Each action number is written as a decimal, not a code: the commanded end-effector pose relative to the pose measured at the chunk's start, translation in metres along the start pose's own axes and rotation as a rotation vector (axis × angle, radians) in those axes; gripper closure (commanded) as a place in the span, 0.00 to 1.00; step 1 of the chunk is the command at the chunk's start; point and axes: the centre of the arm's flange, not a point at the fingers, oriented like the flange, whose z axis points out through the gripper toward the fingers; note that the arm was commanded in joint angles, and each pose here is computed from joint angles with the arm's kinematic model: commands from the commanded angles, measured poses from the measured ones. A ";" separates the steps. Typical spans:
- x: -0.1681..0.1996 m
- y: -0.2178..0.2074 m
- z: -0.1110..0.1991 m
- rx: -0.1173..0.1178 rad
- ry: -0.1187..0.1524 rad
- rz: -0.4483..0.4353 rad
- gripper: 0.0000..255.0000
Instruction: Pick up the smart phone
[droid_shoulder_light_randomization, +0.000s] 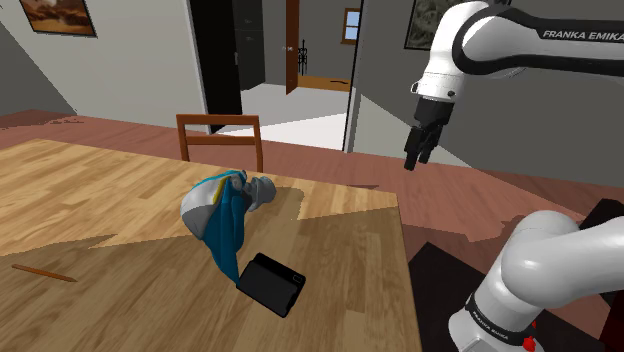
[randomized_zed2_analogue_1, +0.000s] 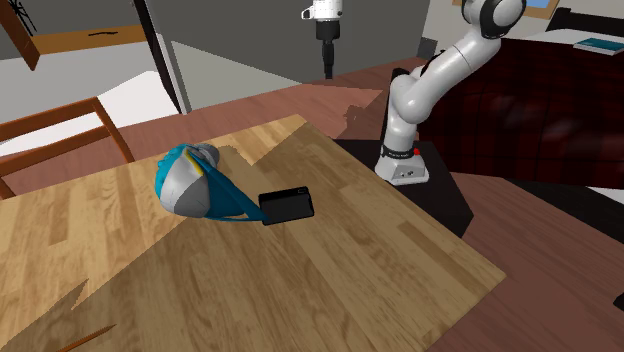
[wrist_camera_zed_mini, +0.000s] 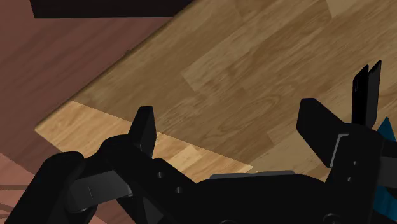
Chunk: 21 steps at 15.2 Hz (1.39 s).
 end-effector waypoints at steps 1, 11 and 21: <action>0.000 0.000 0.000 0.000 0.000 0.000 0.00; 0.062 -0.049 0.093 0.200 -0.035 -0.075 0.00; 0.116 -0.120 0.175 0.399 -0.069 -0.149 0.00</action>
